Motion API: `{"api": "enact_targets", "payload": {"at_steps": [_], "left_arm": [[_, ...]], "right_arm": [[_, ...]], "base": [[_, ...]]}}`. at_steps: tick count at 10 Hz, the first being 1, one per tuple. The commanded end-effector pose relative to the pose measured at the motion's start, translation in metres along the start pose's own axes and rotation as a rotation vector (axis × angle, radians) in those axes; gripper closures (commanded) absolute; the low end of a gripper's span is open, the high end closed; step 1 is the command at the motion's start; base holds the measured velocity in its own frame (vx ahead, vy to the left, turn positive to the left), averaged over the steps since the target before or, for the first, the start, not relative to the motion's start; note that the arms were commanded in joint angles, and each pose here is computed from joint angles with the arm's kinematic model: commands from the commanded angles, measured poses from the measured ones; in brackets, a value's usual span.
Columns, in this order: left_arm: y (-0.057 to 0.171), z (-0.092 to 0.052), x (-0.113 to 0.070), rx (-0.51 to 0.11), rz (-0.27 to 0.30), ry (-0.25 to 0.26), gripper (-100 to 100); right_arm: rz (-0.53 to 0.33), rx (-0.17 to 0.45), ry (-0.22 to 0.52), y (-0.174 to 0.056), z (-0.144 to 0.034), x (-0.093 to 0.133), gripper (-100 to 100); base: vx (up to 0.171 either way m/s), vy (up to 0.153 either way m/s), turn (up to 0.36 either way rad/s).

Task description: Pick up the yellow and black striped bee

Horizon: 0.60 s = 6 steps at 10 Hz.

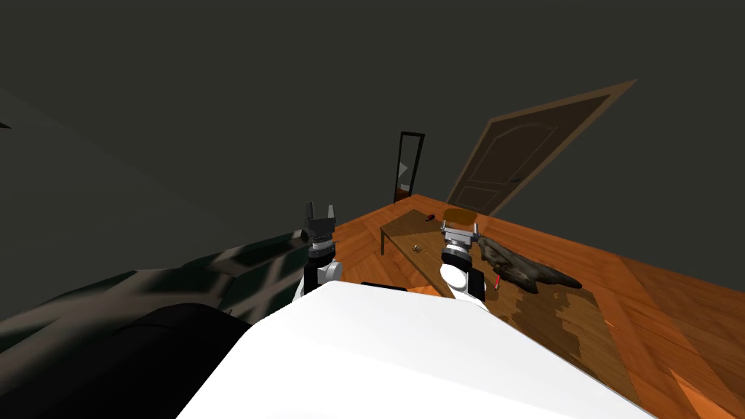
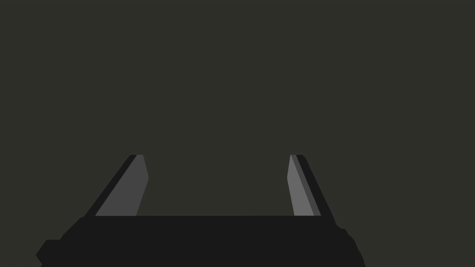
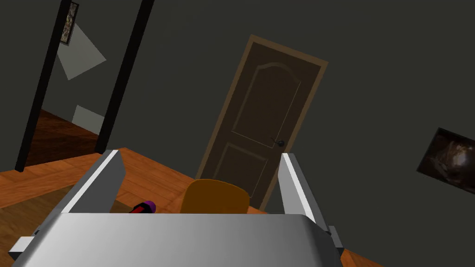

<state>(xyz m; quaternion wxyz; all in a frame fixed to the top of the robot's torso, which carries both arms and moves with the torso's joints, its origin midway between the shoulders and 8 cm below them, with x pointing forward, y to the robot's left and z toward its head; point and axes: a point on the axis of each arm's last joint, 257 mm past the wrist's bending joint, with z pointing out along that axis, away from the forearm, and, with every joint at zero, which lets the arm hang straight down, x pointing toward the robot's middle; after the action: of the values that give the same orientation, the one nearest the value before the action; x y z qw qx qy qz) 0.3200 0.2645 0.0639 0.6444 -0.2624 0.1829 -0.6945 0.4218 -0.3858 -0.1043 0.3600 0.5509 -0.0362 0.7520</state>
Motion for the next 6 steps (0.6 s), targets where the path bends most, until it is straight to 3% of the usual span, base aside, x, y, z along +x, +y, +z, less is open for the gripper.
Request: {"api": "enact_targets", "payload": {"at_steps": [1, 6], "left_arm": [[0.0, 0.0, 0.0, 0.0, 0.0, 0.0, 0], [0.0, 0.0, 0.0, 0.0, 0.0, 0.0, 0]], "right_arm": [[0.041, -0.008, -0.027, -0.002, 0.003, -0.009, -100], [0.141, -0.021, -0.115, -0.005, 0.004, -0.035, -100]], "base": [[0.01, -0.005, 0.119], [0.007, -0.007, 0.045]]}}
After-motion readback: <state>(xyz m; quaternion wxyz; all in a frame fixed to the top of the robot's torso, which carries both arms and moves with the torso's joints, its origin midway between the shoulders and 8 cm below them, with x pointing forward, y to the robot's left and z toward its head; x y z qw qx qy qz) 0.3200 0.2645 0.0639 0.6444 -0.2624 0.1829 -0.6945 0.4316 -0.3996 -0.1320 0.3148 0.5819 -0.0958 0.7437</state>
